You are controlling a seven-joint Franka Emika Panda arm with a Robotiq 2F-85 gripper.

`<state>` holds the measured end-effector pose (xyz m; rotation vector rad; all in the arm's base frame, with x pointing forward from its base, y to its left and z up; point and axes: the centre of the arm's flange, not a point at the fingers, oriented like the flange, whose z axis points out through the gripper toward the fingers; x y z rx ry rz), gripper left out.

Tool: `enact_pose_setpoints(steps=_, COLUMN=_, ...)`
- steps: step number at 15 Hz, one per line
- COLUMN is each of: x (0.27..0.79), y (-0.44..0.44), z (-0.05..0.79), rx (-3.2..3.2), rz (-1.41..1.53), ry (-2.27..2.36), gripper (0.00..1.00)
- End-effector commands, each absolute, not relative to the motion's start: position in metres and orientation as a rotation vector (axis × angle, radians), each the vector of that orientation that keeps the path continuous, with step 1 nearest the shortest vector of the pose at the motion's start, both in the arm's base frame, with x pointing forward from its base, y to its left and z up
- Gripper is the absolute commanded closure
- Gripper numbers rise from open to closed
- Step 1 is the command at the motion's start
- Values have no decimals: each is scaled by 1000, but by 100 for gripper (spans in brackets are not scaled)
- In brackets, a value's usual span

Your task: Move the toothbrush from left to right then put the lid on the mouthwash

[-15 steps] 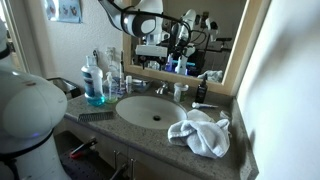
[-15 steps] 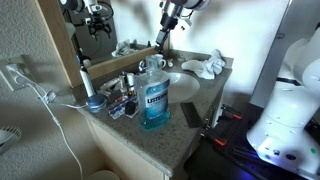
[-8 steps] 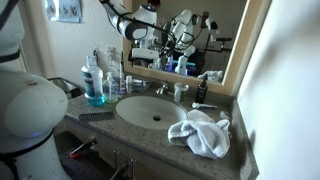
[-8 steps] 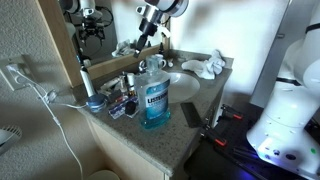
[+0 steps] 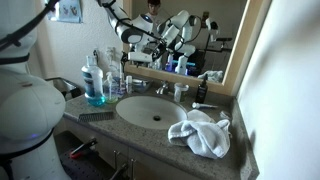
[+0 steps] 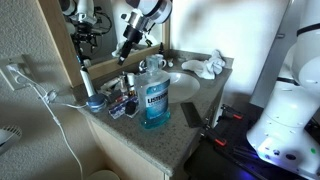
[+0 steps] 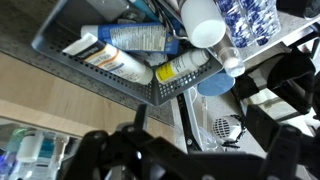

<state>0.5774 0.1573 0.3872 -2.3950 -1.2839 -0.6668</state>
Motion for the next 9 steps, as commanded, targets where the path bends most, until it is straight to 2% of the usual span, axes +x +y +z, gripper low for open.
enact_pose_setpoints(steps=1, x=597, y=176, z=383, rx=-2266, rz=-717, ry=-1313, gripper=0)
enact_pose_setpoints(steps=9, x=599, y=228, z=375, rx=-2065, rz=-788, ry=-1338, gripper=0)
